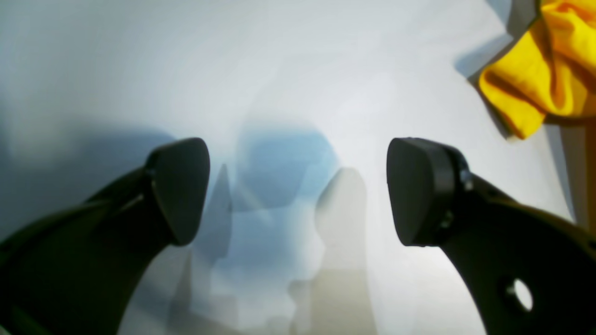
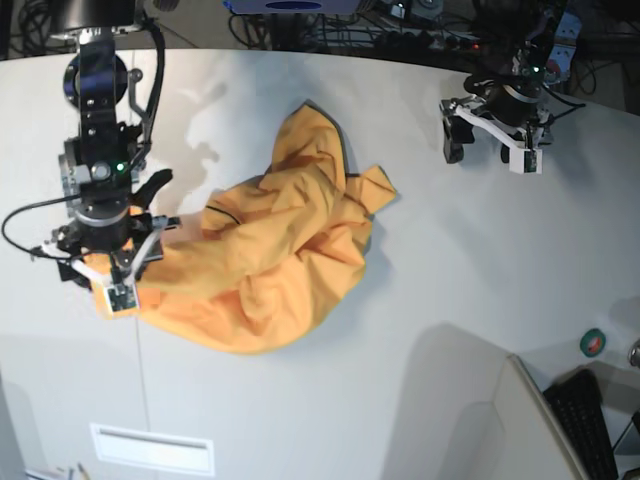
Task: Layout the t-shirt on the table in an organized manner, then fold the t-shirt properly
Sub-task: 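Regrasp the shirt with the right gripper and pull it outward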
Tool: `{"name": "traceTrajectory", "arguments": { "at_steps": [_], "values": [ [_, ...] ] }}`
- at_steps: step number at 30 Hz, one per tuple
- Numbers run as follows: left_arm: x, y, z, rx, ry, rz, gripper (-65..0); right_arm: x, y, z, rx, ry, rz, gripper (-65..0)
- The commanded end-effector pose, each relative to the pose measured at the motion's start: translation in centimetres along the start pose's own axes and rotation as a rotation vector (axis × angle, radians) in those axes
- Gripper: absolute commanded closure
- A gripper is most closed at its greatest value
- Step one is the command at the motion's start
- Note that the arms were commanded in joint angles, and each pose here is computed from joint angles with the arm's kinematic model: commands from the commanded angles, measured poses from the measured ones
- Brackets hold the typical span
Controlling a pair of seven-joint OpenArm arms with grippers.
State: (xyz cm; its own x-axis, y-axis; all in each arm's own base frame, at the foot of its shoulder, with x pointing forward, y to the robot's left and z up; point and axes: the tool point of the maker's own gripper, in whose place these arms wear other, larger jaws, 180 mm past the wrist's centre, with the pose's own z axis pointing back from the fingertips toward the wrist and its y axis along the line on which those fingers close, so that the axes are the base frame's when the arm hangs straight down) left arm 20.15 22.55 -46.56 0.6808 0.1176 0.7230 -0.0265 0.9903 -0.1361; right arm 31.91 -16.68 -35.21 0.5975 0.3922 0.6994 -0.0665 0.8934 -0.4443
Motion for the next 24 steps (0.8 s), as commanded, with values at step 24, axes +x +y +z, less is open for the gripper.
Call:
{"name": "traceTrajectory", "arguments": {
  "at_steps": [24],
  "values": [
    [0.5, 0.2, 0.2, -0.003, -0.021, -0.01, -56.9, 9.2, 16.8, 0.1, 0.326, -0.092, 0.193, -34.1]
  ]
}}
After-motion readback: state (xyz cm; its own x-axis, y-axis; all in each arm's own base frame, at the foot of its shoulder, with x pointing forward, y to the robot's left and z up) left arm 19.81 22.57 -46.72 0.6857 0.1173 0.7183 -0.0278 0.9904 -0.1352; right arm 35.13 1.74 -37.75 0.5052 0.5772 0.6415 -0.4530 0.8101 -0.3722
